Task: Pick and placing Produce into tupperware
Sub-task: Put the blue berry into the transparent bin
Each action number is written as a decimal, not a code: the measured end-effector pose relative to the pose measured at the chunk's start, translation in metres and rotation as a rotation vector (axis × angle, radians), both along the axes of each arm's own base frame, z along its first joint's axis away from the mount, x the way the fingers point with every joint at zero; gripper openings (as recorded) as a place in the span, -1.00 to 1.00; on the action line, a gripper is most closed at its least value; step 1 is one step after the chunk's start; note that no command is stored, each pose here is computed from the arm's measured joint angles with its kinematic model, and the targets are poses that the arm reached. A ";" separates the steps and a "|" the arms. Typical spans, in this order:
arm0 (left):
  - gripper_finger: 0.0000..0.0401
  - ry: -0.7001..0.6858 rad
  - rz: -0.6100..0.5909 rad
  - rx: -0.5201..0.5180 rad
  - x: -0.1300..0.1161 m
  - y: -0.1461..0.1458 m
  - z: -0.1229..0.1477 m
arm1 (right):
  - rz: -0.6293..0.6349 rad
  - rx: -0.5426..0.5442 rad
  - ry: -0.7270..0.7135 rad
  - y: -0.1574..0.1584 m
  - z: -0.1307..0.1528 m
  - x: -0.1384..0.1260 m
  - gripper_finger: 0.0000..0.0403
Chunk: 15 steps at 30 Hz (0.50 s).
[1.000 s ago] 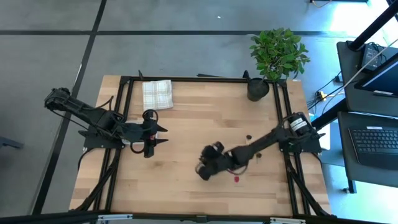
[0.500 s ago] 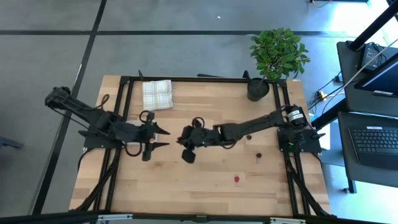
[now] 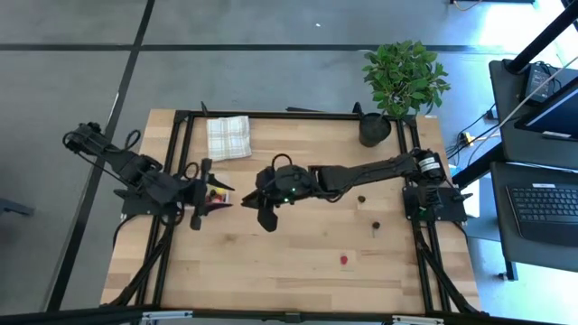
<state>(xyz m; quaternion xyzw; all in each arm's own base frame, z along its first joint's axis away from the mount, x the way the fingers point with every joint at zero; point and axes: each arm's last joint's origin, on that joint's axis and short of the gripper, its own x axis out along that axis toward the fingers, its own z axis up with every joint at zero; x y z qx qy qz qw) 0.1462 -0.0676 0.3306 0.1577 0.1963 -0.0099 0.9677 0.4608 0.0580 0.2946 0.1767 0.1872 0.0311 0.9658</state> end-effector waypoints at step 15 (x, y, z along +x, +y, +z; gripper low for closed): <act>-0.09 0.040 0.129 0.249 0.006 0.000 -0.008 | -0.057 0.167 -0.090 -0.010 0.014 0.004 -0.74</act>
